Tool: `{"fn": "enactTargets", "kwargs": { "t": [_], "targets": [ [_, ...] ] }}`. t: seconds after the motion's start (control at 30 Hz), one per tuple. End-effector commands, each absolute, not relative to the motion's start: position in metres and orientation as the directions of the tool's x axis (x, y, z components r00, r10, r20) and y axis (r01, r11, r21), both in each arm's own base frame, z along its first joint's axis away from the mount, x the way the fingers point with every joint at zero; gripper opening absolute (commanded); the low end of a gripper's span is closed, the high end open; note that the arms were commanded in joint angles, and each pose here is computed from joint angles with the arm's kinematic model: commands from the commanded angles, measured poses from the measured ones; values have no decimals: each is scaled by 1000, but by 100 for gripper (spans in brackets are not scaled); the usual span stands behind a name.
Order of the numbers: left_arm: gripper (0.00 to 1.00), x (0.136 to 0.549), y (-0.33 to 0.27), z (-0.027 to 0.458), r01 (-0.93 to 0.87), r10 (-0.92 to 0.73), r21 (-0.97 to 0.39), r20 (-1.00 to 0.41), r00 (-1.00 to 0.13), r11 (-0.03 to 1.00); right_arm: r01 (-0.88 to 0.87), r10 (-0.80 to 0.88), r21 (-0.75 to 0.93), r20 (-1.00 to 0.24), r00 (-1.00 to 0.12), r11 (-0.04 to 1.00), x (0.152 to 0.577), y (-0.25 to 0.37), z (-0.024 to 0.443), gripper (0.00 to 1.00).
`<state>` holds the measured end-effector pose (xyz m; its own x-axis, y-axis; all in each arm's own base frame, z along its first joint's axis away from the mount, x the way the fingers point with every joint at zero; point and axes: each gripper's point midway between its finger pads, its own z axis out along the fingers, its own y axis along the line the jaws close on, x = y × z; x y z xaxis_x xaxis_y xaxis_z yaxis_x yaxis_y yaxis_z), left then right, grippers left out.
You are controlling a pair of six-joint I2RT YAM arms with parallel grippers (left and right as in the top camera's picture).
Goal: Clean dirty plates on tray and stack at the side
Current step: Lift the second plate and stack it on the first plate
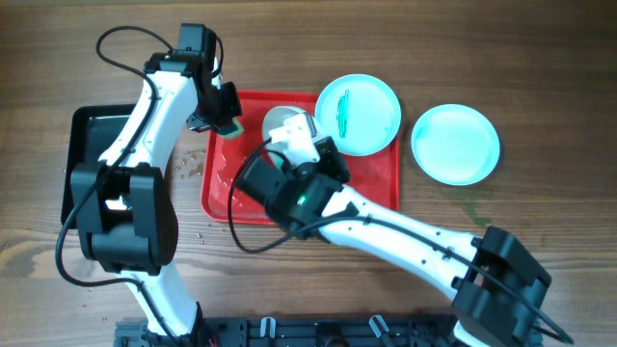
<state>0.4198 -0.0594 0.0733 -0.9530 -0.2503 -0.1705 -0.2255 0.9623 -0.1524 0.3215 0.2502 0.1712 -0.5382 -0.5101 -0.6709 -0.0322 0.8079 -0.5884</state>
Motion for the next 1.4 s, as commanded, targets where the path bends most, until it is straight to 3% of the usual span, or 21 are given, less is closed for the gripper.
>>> {"fn": "enactTargets", "kwargs": {
  "t": [0.0, 0.37, 0.47, 0.57, 0.67, 0.77, 0.97, 1.17, 1.37],
  "targets": [
    [4, 421, -65, 70, -227, -255, -172, -161, -954, 959, 139, -564, -655, -723, -399, 743, 318, 246, 227, 4],
    [4, 420, -65, 70, -227, -255, -172, -161, -954, 959, 206, -555, -636, -759, -341, 744, 316, 252, 243, 4],
    [4, 420, -65, 70, -227, -255, -172, -161, -954, 959, -52, -575, -621, -688, -442, 782, 312, 272, 201, 4],
    [4, 420, -65, 70, -227, -254, -171, -161, -954, 959, -293, -457, -352, -641, -617, 889, 301, 294, 154, 4],
    [4, 420, -65, 70, -227, -255, -172, -160, -954, 959, -329, -322, -111, -629, -707, 938, 307, 285, 169, 4],
    [4, 420, -65, 70, -227, -255, -172, -160, -954, 959, -231, -147, 69, -592, -793, 970, 328, 232, 191, 5],
    [4, 420, -65, 70, -227, -254, -170, -158, -954, 959, 232, 250, 103, -549, -797, 967, 380, 61, 190, 4],
    [4, 420, -65, 70, -227, -254, -170, -158, -954, 959, 607, 582, 81, -410, -703, 791, 342, -81, 128, 4],
    [4, 420, -65, 70, -227, -254, -170, -158, -954, 959, 667, 633, 64, -395, -666, 742, 324, -104, 80, 5]
  ]
}}
